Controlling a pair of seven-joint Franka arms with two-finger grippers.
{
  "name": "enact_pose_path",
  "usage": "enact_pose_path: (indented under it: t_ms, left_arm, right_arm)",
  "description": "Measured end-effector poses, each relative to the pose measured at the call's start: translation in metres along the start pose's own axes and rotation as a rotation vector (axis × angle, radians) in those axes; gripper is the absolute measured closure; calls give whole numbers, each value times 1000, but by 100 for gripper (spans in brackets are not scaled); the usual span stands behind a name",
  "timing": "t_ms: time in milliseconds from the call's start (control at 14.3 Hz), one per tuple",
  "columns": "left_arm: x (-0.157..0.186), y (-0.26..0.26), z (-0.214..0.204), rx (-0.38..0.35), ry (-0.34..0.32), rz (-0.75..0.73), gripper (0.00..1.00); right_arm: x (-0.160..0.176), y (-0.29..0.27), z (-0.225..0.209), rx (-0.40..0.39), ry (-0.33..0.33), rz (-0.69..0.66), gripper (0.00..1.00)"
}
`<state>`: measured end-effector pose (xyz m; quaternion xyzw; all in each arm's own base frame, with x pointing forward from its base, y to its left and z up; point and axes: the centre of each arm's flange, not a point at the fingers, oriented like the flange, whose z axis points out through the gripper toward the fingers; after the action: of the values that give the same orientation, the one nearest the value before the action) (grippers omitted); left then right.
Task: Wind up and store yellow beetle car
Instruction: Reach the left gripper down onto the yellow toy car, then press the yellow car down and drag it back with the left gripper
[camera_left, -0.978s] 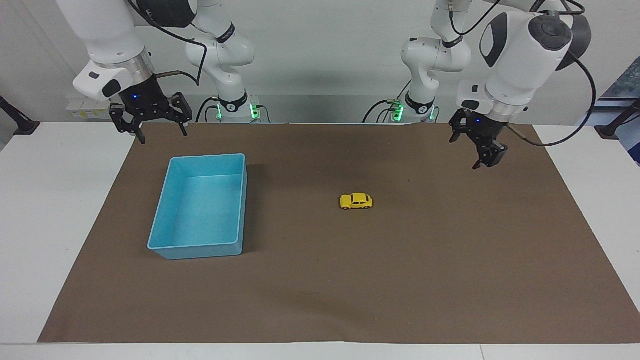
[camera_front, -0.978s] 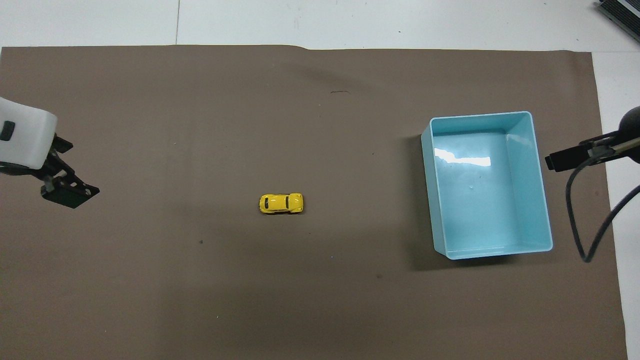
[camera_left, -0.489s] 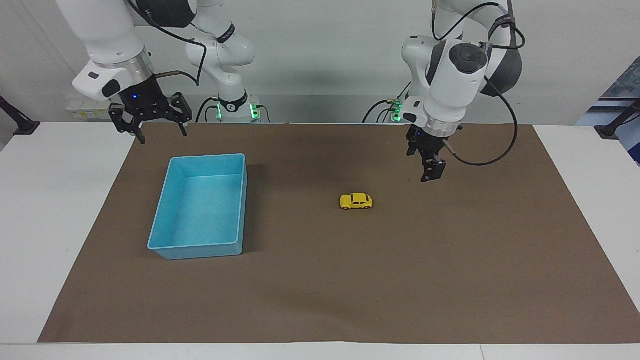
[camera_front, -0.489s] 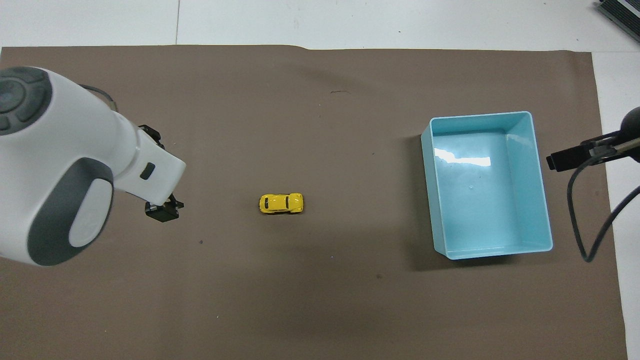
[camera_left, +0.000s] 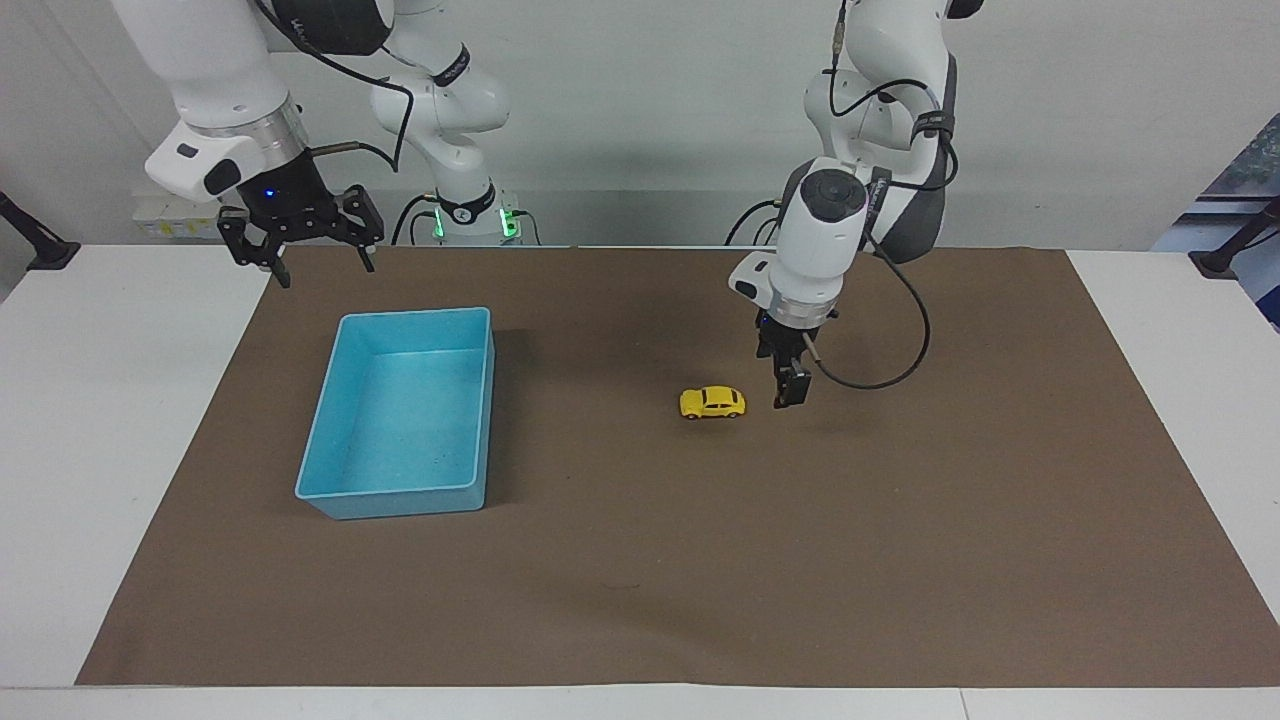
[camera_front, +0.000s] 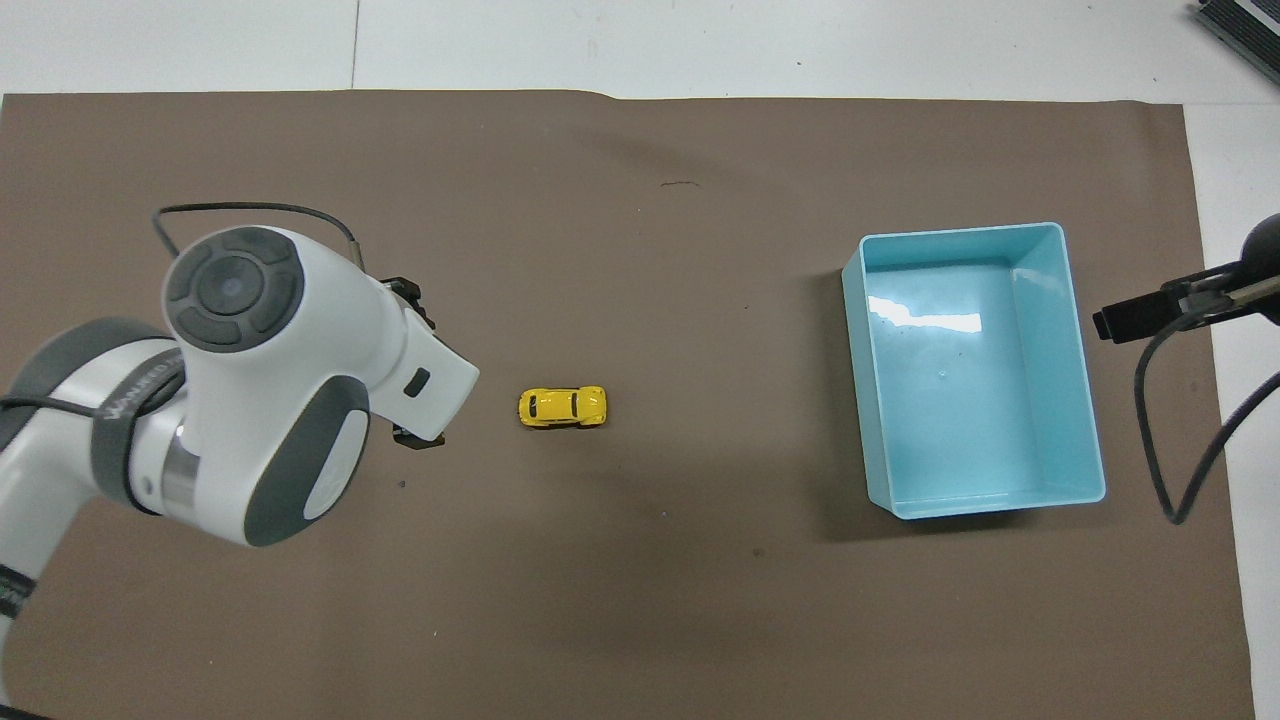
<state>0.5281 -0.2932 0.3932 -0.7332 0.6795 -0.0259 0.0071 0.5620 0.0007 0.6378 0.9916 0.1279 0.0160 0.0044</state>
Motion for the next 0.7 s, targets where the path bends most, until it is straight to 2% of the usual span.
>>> enact_pose_path:
  t_ms: [698]
  left_arm:
    - [49,26,67,-16,-19,-31,0]
  right_arm:
    - [0,1,0,0,0,1,0]
